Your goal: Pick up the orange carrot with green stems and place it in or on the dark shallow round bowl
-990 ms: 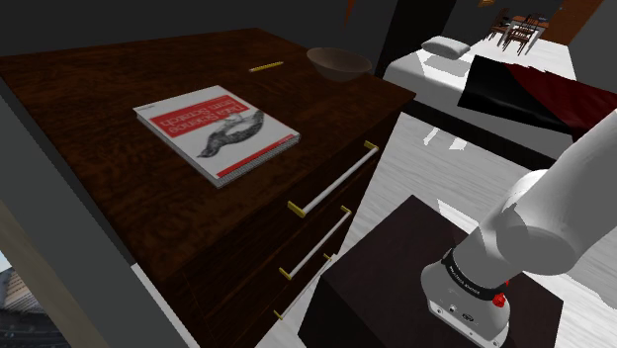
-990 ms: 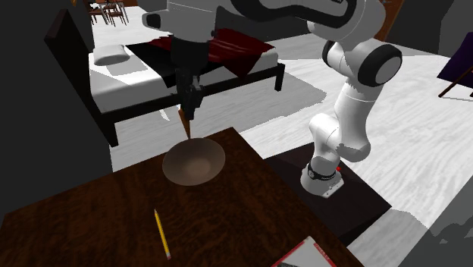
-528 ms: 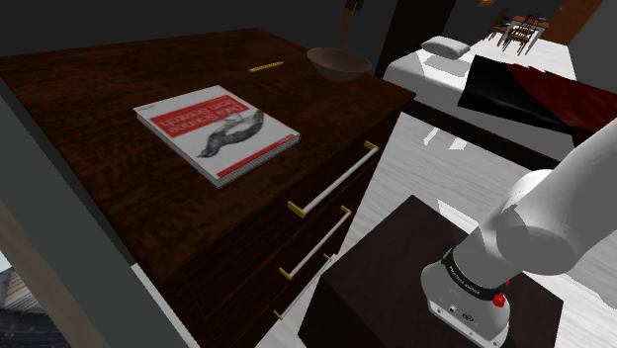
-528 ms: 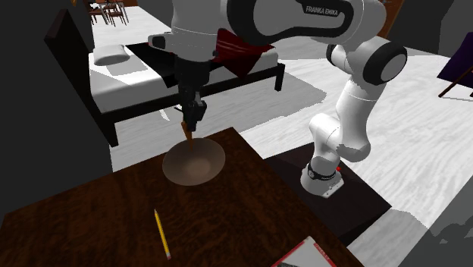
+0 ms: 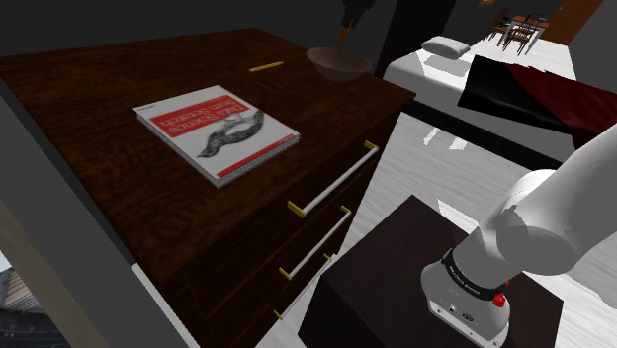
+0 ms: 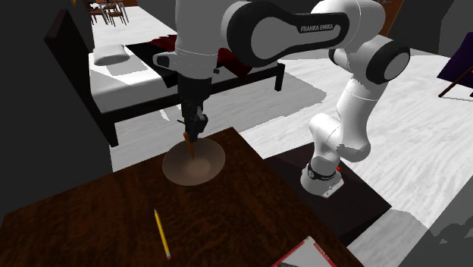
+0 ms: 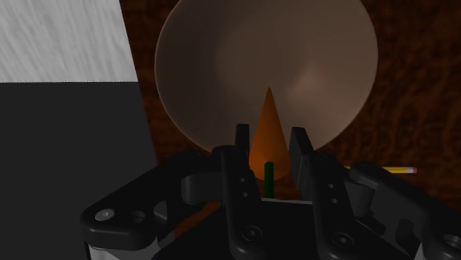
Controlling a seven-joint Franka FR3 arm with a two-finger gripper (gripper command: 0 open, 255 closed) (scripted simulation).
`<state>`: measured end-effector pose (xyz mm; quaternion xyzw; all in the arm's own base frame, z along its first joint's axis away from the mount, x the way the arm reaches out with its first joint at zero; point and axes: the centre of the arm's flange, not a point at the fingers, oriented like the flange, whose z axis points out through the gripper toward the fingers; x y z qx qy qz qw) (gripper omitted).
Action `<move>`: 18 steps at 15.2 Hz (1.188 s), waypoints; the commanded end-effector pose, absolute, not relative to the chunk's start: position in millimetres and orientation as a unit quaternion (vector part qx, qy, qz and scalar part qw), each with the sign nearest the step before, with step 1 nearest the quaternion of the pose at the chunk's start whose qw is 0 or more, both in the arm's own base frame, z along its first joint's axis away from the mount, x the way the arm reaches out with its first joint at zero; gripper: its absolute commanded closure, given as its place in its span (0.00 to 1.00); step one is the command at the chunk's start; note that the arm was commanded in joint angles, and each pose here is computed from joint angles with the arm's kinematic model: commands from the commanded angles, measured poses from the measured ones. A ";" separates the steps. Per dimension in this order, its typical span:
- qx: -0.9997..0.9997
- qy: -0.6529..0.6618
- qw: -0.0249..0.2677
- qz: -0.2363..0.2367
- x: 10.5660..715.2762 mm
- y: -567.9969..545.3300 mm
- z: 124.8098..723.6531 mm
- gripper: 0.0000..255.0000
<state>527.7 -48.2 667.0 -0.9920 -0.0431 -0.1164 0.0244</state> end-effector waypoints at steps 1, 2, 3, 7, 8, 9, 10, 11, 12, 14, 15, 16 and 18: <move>-0.992 -0.043 0.024 -0.117 526.8 -47.8 665.4 1.00; -0.992 -0.043 0.024 -0.117 526.8 -47.8 665.4 1.00; -0.992 -0.043 0.024 -0.117 526.8 -47.8 665.4 1.00; -0.992 -0.043 0.024 -0.117 526.9 -47.8 665.5 0.00; -0.992 -0.043 0.024 -0.117 526.9 -47.8 665.5 0.00; -0.992 -0.043 0.024 -0.117 526.9 -47.8 665.5 0.00; -0.992 -0.043 0.024 -0.117 526.9 -47.8 665.5 0.00; -0.992 -0.043 0.024 -0.117 526.9 -47.8 665.5 0.00; -0.992 -0.043 0.024 -0.117 526.9 -47.8 665.5 0.00; -0.992 -0.043 0.024 -0.117 520.8 -49.3 691.1 0.00; -0.992 -0.043 0.024 -0.117 517.8 -50.1 703.9 0.00; -0.992 -0.043 0.024 -0.117 515.4 -50.7 714.0 0.00; -0.992 -0.043 0.024 -0.117 515.3 -50.7 714.0 0.00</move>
